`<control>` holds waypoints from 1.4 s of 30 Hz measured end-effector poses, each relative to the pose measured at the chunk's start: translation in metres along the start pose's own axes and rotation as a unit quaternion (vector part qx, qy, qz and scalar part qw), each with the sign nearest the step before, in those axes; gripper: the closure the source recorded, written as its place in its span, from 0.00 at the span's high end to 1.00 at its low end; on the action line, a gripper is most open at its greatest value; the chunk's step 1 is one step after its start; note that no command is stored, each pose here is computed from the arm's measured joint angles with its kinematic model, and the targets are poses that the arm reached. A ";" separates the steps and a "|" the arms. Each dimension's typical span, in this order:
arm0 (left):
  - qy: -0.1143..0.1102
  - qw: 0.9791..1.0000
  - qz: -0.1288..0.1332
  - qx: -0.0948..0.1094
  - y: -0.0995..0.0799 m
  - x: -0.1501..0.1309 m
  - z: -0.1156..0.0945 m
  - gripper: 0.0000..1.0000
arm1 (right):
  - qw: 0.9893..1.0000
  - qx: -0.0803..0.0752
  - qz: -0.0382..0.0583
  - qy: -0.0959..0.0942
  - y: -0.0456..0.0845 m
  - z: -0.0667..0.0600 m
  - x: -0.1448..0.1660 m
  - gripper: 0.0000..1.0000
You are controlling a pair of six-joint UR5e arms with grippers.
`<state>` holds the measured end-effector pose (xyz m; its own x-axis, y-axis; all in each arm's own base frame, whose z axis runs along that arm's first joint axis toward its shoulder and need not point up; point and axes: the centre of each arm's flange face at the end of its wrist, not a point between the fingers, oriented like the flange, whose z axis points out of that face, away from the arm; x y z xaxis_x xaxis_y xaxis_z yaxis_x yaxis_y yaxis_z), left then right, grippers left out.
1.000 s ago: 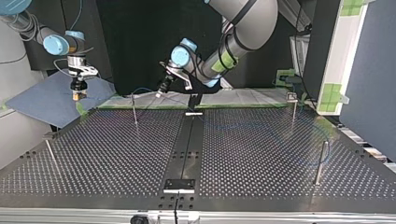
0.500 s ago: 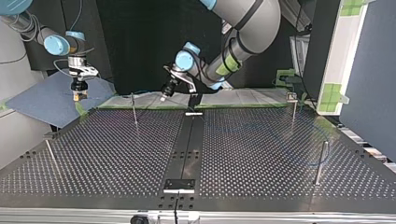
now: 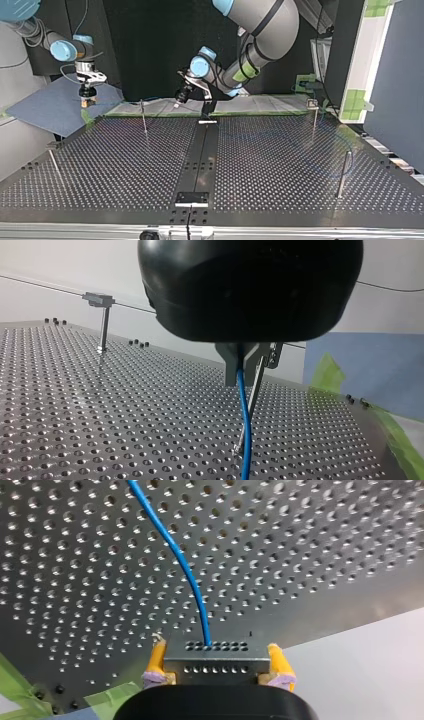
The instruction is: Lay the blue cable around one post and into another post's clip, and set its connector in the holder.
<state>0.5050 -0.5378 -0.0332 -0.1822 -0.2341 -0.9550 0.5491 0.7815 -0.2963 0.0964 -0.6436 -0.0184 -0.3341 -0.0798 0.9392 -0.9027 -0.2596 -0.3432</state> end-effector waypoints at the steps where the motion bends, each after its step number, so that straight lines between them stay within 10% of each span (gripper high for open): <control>1: 0.000 1.000 -0.001 0.001 0.000 0.000 0.000 0.01 | 1.000 0.000 0.000 -0.001 0.000 0.000 -0.002 0.00; 42: -0.001 1.000 -0.029 0.005 0.005 0.001 0.015 0.01 | 1.000 -0.006 0.007 -0.029 0.012 0.020 -0.027 0.00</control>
<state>0.5198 -0.5426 -0.0363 -0.2117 -0.2807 -0.9362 0.5464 0.7602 -0.3515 0.1000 -0.6635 -0.0477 -0.3315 -0.1386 0.9332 -0.9013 -0.2459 -0.3567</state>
